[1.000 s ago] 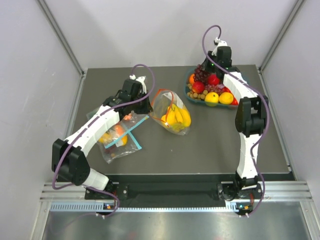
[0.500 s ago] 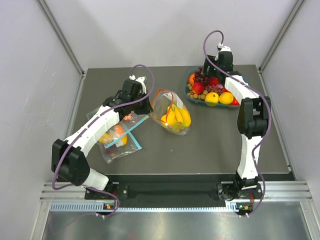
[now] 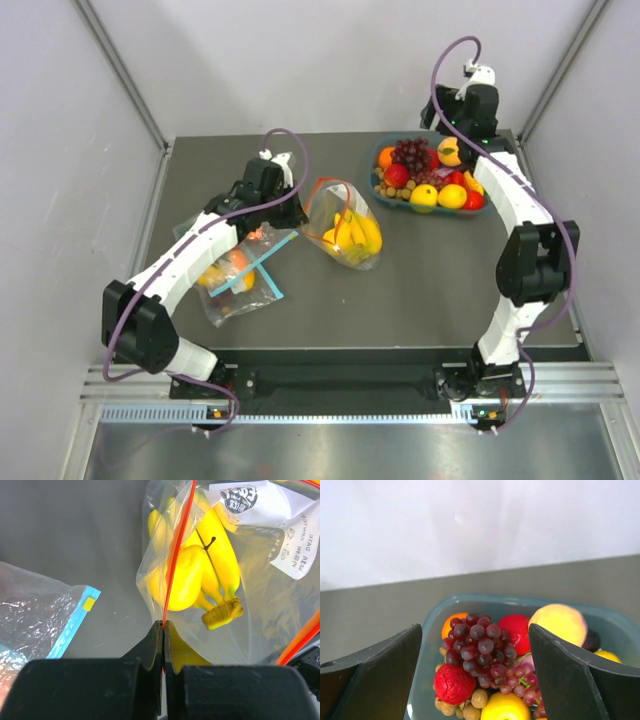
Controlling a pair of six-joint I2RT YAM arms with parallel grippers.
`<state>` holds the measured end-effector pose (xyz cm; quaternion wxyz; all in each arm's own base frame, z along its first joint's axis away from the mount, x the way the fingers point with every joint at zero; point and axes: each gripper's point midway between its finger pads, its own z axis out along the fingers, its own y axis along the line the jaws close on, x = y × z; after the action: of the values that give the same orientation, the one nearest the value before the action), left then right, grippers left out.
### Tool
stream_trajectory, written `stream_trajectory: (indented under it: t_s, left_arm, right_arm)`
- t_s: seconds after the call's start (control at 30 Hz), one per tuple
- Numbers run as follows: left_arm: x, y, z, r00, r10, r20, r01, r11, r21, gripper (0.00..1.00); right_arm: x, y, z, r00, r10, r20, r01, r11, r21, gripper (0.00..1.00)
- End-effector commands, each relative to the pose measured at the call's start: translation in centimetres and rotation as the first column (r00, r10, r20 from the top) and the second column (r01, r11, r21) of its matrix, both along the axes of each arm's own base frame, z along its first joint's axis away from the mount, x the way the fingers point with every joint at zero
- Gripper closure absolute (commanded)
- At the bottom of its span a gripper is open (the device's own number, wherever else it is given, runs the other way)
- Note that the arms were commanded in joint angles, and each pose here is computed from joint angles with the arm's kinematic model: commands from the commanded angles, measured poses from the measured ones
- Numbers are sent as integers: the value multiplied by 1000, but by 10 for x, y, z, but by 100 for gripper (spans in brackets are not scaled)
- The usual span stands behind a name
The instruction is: Open the zip-top bag and remove the fake food
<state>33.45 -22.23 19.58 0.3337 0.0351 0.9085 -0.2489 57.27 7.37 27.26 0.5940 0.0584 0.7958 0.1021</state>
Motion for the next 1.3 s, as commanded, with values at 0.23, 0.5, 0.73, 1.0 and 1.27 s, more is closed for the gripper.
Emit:
stream_trajectory:
  t_s: [0.23,0.5,0.73,1.0,1.27]
  left_arm:
    - [16,-27,29,994,-72,79,79,992,-96,100]
    - [23,-55,46,984,-134,120,148,983,-112,100]
    - [23,-77,54,979,-158,132,178,971,-158,100]
    - [15,-90,58,974,-174,148,198,965,-173,100]
    - [3,-90,59,974,-165,154,193,963,-190,100]
  right_arm:
    - [-77,34,109,951,270,152,-271,962,-15,18]
    - [-184,127,108,779,626,41,-627,778,36,19]
    - [-261,198,95,584,811,-25,-799,580,160,24]
    - [-278,221,41,534,833,-147,-783,552,286,28]
    - [-276,202,-25,538,737,-409,-712,657,248,35]
